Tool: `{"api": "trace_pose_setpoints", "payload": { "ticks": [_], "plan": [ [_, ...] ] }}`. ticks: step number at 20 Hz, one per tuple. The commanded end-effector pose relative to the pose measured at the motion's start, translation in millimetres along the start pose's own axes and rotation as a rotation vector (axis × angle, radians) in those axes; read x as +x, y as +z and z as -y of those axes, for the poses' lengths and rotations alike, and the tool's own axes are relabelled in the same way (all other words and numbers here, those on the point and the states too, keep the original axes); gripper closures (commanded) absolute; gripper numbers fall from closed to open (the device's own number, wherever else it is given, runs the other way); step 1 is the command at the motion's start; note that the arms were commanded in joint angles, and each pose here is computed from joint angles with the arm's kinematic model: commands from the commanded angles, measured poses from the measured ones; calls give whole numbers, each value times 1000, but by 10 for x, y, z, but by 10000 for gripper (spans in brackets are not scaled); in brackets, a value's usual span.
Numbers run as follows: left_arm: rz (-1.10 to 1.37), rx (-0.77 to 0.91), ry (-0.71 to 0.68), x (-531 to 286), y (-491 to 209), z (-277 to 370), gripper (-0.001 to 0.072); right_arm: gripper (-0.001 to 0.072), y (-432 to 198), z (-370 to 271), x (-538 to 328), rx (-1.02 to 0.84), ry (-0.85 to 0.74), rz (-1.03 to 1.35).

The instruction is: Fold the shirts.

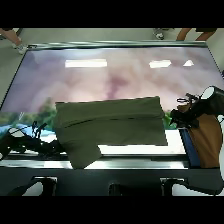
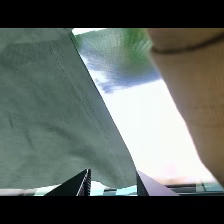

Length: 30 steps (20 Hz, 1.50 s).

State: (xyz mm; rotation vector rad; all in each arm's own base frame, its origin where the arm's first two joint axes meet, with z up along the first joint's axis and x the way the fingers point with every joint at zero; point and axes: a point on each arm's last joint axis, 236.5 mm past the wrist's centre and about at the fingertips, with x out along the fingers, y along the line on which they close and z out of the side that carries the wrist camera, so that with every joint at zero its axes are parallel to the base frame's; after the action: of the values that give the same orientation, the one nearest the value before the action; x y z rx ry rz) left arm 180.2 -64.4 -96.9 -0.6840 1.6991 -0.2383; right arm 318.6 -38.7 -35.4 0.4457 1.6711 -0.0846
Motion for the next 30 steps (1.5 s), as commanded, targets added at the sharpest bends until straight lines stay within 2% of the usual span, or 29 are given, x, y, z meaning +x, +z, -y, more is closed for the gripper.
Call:
{"api": "trace_pose_setpoints", "payload": {
  "ticks": [1,3,6,7,9,12,16,25,26,27,28,29,30],
  "plan": [
    [78,-7,-9,141,79,12,276,332,-35,-22,18,-11,14,-6],
    [105,4,0,172,146,48,279,332,-42,-20,19,-11,13,-9],
    [115,19,17,226,170,92,373,330,-130,-9,61,-6,13,-31],
    [108,29,19,240,153,109,509,328,-185,1,93,-4,13,-33],
    [99,45,22,257,132,130,658,234,-360,33,204,5,12,-52],
    [99,52,23,258,130,135,671,196,-521,-61,363,-12,69,-49],
    [94,58,21,253,115,141,671,196,-516,155,518,-18,-7,-34],
    [93,58,21,252,114,143,671,197,-600,18,876,53,79,-123],
    [93,58,20,251,115,144,671,210,-619,18,907,64,81,-135],
    [93,58,20,251,115,145,671,296,-628,22,932,72,81,-146],
    [93,58,20,250,115,145,671,502,-626,16,936,76,84,-146],
    [91,61,19,241,113,155,671,666,-616,2,919,76,89,-140],
    [93,72,19,202,127,178,672,670,-592,-12,884,68,92,-125]
  ]
}}
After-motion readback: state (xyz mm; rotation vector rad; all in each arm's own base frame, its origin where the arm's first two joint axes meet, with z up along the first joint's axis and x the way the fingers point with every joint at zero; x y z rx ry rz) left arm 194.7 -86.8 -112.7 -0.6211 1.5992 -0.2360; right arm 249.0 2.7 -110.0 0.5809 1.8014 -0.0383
